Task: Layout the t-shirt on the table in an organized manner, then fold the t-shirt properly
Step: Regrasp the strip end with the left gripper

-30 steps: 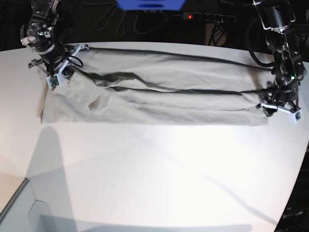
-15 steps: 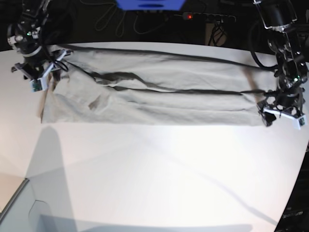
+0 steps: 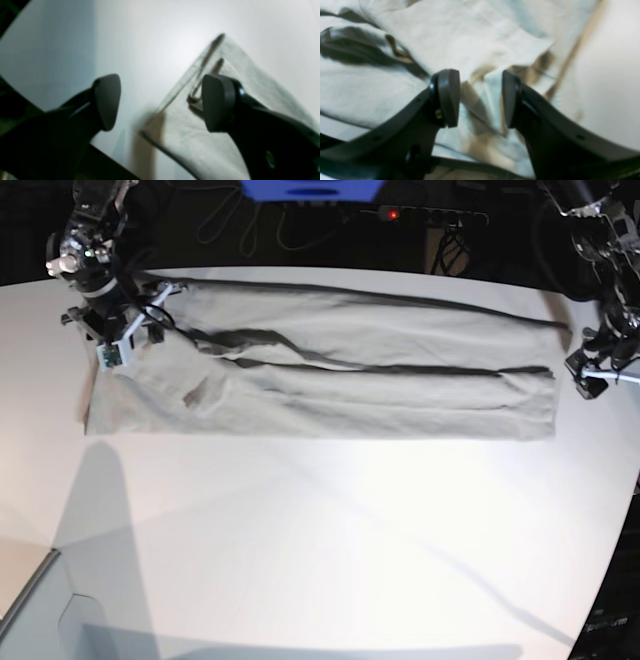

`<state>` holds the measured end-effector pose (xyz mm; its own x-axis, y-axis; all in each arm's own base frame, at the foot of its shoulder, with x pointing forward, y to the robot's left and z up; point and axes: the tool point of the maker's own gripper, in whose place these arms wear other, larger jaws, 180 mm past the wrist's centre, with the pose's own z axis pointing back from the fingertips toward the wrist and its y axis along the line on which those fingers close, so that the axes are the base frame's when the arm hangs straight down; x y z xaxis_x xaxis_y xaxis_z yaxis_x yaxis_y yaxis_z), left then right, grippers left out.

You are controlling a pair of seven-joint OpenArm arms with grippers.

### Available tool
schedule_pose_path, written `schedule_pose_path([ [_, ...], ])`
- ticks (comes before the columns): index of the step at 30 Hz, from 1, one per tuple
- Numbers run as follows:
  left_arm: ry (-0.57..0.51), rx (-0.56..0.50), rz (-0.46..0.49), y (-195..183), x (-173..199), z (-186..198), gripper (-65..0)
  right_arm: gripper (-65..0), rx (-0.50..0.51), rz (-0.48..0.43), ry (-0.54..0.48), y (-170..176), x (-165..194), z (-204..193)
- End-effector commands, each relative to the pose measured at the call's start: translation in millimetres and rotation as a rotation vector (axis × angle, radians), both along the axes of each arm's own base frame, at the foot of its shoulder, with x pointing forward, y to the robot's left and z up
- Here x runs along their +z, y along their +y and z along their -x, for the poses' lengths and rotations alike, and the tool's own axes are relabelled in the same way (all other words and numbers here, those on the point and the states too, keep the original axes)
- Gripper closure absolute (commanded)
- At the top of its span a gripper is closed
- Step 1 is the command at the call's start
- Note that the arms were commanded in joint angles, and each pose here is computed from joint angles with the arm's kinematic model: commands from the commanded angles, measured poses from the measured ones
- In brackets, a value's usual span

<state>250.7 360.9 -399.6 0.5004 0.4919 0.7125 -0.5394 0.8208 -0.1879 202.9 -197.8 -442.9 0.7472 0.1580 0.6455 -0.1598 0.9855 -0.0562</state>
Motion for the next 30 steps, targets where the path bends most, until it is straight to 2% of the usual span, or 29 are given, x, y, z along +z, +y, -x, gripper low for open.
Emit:
schedule_pose_path([
  [1, -0.039, -0.008, -0.011, 2, 9, -8, -49.5, -28.1, 0.014, -0.01, -0.03, 1, 5, -10],
  [5, -0.025, -0.001, 0.007, 0, 1, -6, -49.6, -28.1, 0.007, -0.038, -0.012, 3, -6, -14],
  [17, 0.067, -0.073, 0.092, -32, -41, -14, -49.6, -28.1, 0.016, -0.022, 0.003, -6, -10, -15],
  [30, 0.099, -0.066, 0.103, -32, -52, -6, -48.9, -28.1, 0.015, -0.019, 0.001, -8, -10, -15],
])
